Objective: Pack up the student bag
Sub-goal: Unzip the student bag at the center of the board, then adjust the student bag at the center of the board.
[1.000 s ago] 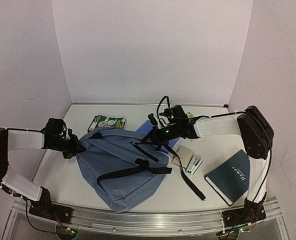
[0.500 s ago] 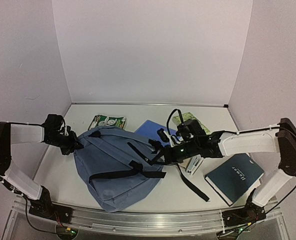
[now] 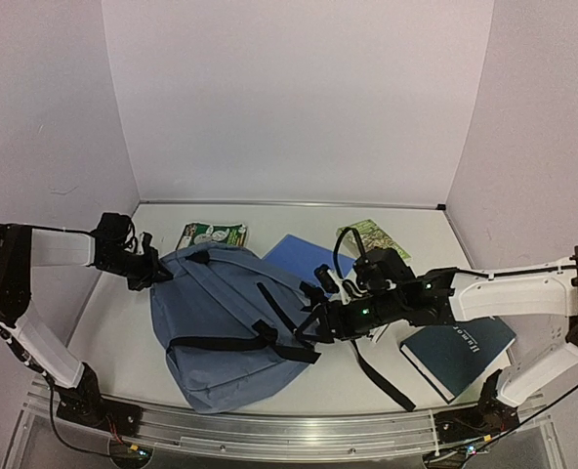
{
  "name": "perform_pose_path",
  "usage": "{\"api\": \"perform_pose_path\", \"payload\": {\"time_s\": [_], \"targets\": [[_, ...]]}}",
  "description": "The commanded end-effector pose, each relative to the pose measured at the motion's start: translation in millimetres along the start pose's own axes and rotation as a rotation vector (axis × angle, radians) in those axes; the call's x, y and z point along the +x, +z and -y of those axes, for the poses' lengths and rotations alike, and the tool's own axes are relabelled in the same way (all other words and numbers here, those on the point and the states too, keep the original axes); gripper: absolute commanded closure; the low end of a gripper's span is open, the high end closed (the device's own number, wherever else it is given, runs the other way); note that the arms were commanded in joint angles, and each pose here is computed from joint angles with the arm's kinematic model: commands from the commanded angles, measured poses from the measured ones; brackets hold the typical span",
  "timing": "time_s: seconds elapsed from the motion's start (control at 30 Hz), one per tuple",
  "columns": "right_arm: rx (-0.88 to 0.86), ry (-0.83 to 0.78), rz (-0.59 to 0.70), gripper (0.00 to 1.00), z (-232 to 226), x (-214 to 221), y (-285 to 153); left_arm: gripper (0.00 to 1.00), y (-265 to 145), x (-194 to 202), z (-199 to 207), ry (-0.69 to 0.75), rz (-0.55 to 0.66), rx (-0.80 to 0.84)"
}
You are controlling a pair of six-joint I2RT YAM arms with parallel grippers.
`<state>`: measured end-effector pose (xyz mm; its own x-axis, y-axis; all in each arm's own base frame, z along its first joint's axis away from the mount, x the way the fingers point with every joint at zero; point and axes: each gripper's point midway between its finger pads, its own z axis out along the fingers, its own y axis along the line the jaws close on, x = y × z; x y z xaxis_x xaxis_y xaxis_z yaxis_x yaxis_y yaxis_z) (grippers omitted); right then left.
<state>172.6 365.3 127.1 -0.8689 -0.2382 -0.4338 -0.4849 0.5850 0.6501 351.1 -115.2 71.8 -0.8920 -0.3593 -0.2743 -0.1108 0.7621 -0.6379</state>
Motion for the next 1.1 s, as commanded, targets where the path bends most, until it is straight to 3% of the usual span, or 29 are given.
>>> {"api": "perform_pose_path", "payload": {"time_s": [0.0, 0.13, 0.2, 0.43, 0.5, 0.57, 0.7, 0.83, 0.9, 1.07], "targets": [[0.175, -0.094, 0.203, 0.19, 7.2, -49.4, -27.1, 1.00, -4.8, -34.3, 41.6, 0.202, 0.084, 0.085], [0.192, -0.095, 0.180, 0.24, 16.6, -66.5, -11.3, 0.98, -1.0, -51.2, 52.1, 0.251, 0.098, 0.098], [0.194, -0.116, 0.145, 0.26, 19.3, -69.4, 5.3, 0.92, 0.5, -60.1, 50.9, 0.239, 0.107, 0.073], [0.260, -0.101, 0.096, 0.31, 54.9, -73.3, 31.0, 0.42, -13.8, -56.6, 19.5, 0.124, 0.137, -0.118], [0.258, -0.094, 0.082, 0.34, 58.2, -69.3, 32.9, 0.33, -20.7, -39.9, 13.2, 0.093, 0.118, -0.132], [0.249, -0.086, 0.069, 0.37, 58.7, -64.1, 33.7, 0.30, -24.6, -19.8, 8.8, 0.052, 0.088, -0.121], [0.227, -0.060, 0.042, 0.39, 62.0, -52.0, 37.5, 0.29, -22.3, 20.4, 11.9, -0.041, 0.012, -0.016], [0.189, -0.028, 0.008, 0.43, 63.1, -38.9, 43.7, 0.40, -21.1, 43.9, 21.0, -0.089, -0.027, 0.083], [0.159, -0.015, -0.006, 0.47, 60.3, -34.1, 45.8, 0.49, -22.8, 46.7, 23.5, -0.096, -0.017, 0.108], [-0.002, -0.058, -0.029, 0.74, 24.6, -24.9, 45.3, 0.82, -21.0, 39.5, 26.2, -0.076, 0.001, 0.115]]}}
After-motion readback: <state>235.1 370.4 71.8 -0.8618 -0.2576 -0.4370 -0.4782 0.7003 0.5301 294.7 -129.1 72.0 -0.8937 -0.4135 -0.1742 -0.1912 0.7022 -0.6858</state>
